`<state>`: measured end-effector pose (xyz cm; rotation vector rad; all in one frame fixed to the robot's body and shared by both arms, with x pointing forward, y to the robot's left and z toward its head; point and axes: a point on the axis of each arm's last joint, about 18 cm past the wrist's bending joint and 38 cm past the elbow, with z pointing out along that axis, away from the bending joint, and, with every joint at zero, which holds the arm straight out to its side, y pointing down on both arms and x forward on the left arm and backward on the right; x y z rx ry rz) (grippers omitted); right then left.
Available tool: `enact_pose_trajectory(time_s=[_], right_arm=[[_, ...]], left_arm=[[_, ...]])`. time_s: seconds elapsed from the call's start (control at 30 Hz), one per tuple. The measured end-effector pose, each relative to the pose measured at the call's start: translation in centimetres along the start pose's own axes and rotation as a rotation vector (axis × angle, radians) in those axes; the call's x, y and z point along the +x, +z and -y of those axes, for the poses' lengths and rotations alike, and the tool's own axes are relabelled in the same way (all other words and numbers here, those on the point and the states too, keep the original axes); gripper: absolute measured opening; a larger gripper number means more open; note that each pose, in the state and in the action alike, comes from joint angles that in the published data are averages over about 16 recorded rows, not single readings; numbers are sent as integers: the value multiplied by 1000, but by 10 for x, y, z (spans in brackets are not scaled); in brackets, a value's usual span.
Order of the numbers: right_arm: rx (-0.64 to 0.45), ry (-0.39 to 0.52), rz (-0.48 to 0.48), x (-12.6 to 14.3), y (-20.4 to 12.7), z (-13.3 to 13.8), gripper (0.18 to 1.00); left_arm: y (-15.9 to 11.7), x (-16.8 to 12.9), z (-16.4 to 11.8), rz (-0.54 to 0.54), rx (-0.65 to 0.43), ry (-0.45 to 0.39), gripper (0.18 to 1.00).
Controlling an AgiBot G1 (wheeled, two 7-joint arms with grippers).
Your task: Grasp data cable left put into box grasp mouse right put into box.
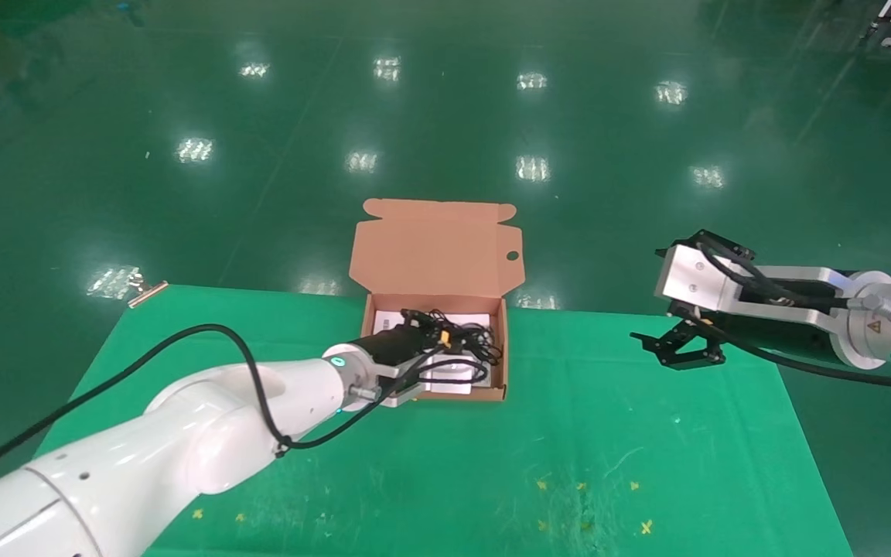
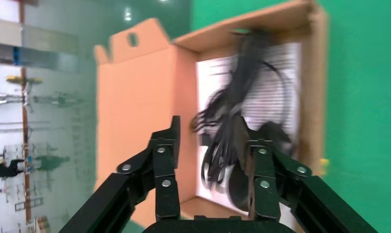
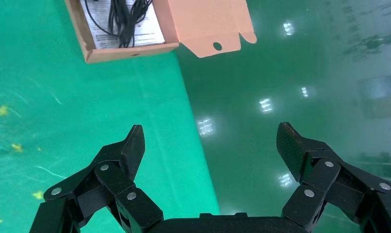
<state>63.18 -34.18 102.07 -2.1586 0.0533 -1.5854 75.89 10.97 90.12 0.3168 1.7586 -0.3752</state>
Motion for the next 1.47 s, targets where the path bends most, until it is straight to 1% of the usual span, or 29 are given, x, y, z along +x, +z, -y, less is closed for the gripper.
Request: enact_pose_trajectory(time_s=[0.1,0.23,0.47,0.63,0.77,0.93,1.13,1.23,1.47], right_arm=[[5,-14,-15,7,-2,3,1000],[12,-47,-40,22,-9,11,1000],[29,-104,-96,55,-26,31,1000],[47,-110,-98,65,-34,42,1000],[73,-77,-74,61,-36,47,1000],[117,-15,-12,46,-33,50,1000],[186,75,81,22,-30,53,1000],[224,118,127,11,-30,55,1000],[271,166,179,-2,-31,57,1000]], left_arm=[[-5,-15,-1,28,8,-24,420],[-13,-43,-4,77,15,-69,480],[-29,-92,-15,159,12,-166,636],[-39,-107,-29,170,7,-259,750],[-46,-103,-40,142,11,-346,841],[-56,-86,-53,76,35,-465,917],[-75,-62,-64,-14,89,-610,973],[-86,-52,-68,-56,125,-676,985],[-101,-43,-71,-101,174,-744,1000]])
